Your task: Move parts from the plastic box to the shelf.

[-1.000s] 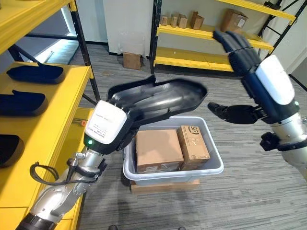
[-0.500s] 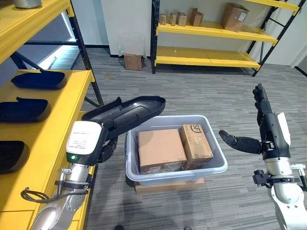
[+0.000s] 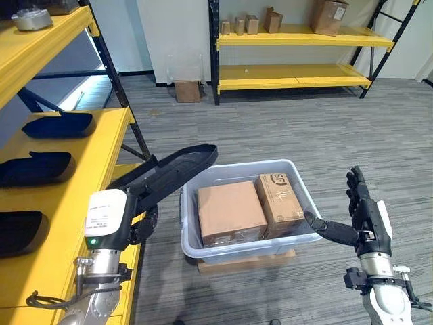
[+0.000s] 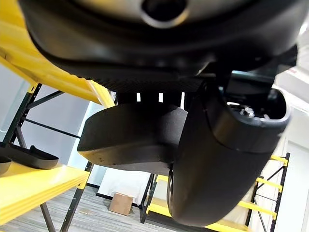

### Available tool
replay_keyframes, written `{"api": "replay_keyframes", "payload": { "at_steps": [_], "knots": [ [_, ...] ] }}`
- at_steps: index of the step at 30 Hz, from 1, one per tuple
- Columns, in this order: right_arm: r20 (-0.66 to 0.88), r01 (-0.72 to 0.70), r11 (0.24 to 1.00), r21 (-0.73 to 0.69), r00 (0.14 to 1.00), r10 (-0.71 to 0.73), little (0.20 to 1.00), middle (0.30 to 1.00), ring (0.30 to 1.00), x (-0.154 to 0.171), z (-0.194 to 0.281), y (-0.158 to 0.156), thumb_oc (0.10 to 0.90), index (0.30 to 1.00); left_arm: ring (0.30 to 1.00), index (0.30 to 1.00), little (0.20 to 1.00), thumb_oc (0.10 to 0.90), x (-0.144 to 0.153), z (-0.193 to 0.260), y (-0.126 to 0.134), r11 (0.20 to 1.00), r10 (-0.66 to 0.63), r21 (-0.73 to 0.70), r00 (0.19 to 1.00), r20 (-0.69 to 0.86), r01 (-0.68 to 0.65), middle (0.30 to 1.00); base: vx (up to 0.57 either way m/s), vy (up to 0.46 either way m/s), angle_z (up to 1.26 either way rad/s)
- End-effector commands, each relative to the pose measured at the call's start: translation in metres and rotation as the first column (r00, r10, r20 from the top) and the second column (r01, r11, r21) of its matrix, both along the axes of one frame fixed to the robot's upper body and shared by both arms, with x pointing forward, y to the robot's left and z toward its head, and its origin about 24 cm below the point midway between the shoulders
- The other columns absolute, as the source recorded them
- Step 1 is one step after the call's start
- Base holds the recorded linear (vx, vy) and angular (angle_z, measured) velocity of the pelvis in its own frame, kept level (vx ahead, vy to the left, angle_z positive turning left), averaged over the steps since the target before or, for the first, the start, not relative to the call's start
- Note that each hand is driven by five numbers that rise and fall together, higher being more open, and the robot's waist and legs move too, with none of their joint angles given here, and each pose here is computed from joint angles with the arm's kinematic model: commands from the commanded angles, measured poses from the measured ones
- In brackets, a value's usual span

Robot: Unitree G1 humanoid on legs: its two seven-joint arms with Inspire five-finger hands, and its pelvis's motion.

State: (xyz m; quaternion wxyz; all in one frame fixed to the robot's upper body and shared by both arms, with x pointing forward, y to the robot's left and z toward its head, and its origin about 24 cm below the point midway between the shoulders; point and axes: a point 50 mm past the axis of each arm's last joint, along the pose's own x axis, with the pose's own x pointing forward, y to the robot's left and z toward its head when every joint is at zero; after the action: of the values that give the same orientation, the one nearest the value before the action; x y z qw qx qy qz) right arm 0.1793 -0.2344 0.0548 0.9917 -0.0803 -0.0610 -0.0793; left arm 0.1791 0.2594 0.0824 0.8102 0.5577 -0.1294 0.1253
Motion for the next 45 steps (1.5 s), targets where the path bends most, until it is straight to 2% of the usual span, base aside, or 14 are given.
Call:
{"api": "replay_keyframes", "payload": {
  "at_steps": [1, 9, 12, 16, 24, 27, 33, 45],
  "knots": [
    [0.274, -0.068, 0.998, 0.009, 0.960, 0.063, 1.000, 1.000, 1.000, 0.014, 0.048, 0.006, 0.900, 1.000, 0.300, 0.300, 0.300, 0.400, 0.012, 0.073, 0.000, 0.999, -0.038, -0.020, 0.919, 0.393, 0.050, 0.300, -0.07, -0.034, 0.03],
    [0.308, -0.209, 0.978, -0.028, 0.929, 0.207, 1.000, 1.000, 1.000, 0.035, 0.059, 0.030, 0.900, 1.000, 0.300, 0.300, 0.300, 0.400, 0.003, 0.078, 0.009, 0.996, 0.021, -0.084, 0.904, 0.427, 0.016, 0.300, -0.13, -0.080, 0.01],
    [0.374, -0.285, 0.954, -0.093, 0.878, 0.299, 1.000, 1.000, 1.000, 0.048, 0.076, 0.048, 0.900, 1.000, 0.300, 0.300, 0.300, 0.400, 0.001, 0.082, 0.013, 0.997, 0.039, -0.074, 0.893, 0.449, -0.006, 0.300, -0.20, -0.166, -0.32],
    [0.434, -0.321, 0.930, -0.180, 0.822, 0.368, 1.000, 1.000, 1.000, 0.049, 0.092, 0.063, 0.900, 1.000, 0.300, 0.300, 0.300, 0.400, 0.000, 0.082, 0.015, 0.998, 0.047, -0.056, 0.888, 0.458, -0.024, 0.300, -0.18, -0.217, -0.14],
    [0.459, -0.287, 0.945, -0.158, 0.826, 0.328, 1.000, 1.000, 1.000, 0.045, 0.091, 0.059, 0.900, 1.000, 0.300, 0.300, 0.300, 0.400, 0.016, 0.095, -0.002, 0.995, -0.050, -0.045, 0.864, 0.502, 0.084, 0.300, -0.16, -0.213, 0.85],
    [0.435, -0.238, 0.962, -0.136, 0.858, 0.274, 1.000, 1.000, 1.000, 0.040, 0.082, 0.050, 0.900, 1.000, 0.300, 0.300, 0.300, 0.400, 0.022, 0.100, -0.011, 0.991, -0.101, -0.028, 0.850, 0.517, 0.134, 0.300, -0.04, 0.006, 1.48],
    [0.419, -0.194, 0.973, -0.126, 0.878, 0.230, 1.000, 1.000, 1.000, 0.029, 0.078, 0.041, 0.900, 1.000, 0.300, 0.300, 0.300, 0.400, 0.024, 0.096, -0.013, 0.991, -0.110, -0.011, 0.860, 0.498, 0.133, 0.300, 0.05, 0.149, 0.93],
    [0.391, -0.206, 0.974, -0.098, 0.892, 0.228, 1.000, 1.000, 1.000, 0.030, 0.070, 0.045, 0.900, 1.000, 0.300, 0.300, 0.300, 0.400, 0.015, 0.093, -0.009, 0.997, -0.065, 0.007, 0.855, 0.514, 0.072, 0.300, 0.02, 0.119, 0.15]
  ]
}}
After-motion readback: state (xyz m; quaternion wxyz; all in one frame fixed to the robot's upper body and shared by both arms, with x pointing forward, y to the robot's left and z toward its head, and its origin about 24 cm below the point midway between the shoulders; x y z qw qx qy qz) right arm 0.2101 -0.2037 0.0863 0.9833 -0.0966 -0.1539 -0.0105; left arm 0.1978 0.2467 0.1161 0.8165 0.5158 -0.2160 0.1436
